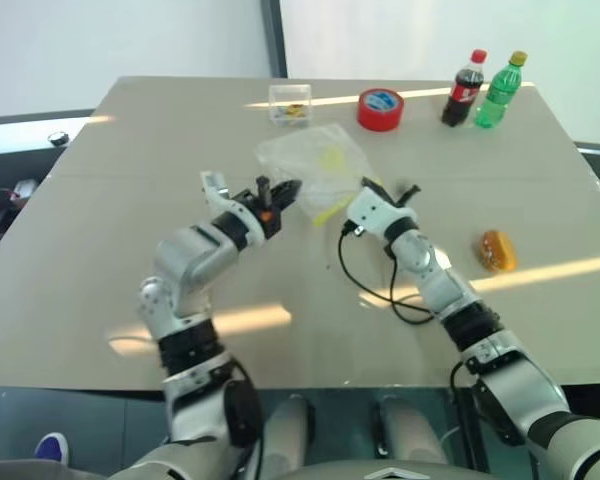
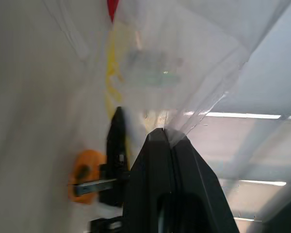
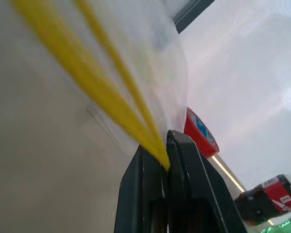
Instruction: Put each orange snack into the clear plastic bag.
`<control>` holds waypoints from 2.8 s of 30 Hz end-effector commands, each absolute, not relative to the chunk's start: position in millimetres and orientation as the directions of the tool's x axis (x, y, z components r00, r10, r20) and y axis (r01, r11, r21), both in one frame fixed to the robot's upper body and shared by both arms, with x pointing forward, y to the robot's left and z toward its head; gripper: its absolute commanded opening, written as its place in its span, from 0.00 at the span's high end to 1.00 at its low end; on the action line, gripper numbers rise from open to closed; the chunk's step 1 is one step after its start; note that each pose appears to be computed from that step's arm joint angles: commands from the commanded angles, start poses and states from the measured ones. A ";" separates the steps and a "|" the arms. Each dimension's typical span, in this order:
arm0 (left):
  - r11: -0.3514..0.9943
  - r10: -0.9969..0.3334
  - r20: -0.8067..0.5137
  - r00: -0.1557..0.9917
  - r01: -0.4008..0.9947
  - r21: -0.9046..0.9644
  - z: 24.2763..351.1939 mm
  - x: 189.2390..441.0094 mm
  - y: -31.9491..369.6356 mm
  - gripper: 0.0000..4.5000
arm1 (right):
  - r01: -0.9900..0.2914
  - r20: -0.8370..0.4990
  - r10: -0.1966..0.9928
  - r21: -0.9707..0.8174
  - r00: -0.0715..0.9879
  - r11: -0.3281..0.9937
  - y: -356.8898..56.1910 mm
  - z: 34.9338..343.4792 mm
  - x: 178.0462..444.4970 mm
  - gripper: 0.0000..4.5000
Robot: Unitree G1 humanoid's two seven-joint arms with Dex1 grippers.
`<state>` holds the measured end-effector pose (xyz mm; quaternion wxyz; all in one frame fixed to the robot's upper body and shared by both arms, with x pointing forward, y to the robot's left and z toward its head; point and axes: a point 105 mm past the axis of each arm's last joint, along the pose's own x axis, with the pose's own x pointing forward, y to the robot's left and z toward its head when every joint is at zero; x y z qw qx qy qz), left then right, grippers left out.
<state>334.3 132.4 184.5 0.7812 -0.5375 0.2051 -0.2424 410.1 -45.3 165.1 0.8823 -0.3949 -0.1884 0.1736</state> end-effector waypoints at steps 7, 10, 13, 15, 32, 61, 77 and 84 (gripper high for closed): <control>0.730 -0.668 -0.041 0.743 0.665 0.157 223.4 300.6 115.9 0.63 | -0.136 0.115 0.402 -0.827 0.908 0.545 -83.4 220.6 437.7 1.00; 0.660 -0.692 -0.030 0.721 0.649 0.377 227.8 295.6 101.2 0.63 | -0.156 0.068 0.382 -0.836 0.921 0.526 -84.3 221.3 444.0 1.00; 0.654 -0.672 -0.018 0.740 0.605 0.454 227.3 303.7 89.0 0.63 | -0.159 0.055 0.368 -0.835 0.928 0.527 -80.7 223.9 447.0 1.00; 0.654 -0.651 -0.028 0.758 0.580 0.486 224.6 311.1 83.1 0.63 | -0.158 0.058 0.373 -0.838 0.926 0.522 -75.4 225.6 446.5 1.00; 0.635 -0.566 -0.028 0.824 0.457 0.623 223.2 334.1 74.2 0.63 | -0.174 0.061 0.418 -0.848 0.906 0.501 -52.8 223.5 431.4 1.00; 0.560 -0.589 -0.034 0.807 0.438 0.703 220.0 344.2 84.6 1.00 | -0.288 -0.061 0.469 -0.856 0.881 0.429 -50.8 206.7 411.7 1.00; 0.413 -0.759 -0.065 0.647 0.557 0.721 213.2 340.5 132.4 1.00 | -0.573 -0.119 0.583 -0.418 0.804 0.705 -67.6 202.4 339.2 0.69; 0.394 -0.772 -0.065 0.633 0.556 0.732 211.5 338.0 131.4 1.00 | -0.626 -0.079 0.622 -0.155 0.779 0.765 -43.9 204.3 340.4 0.99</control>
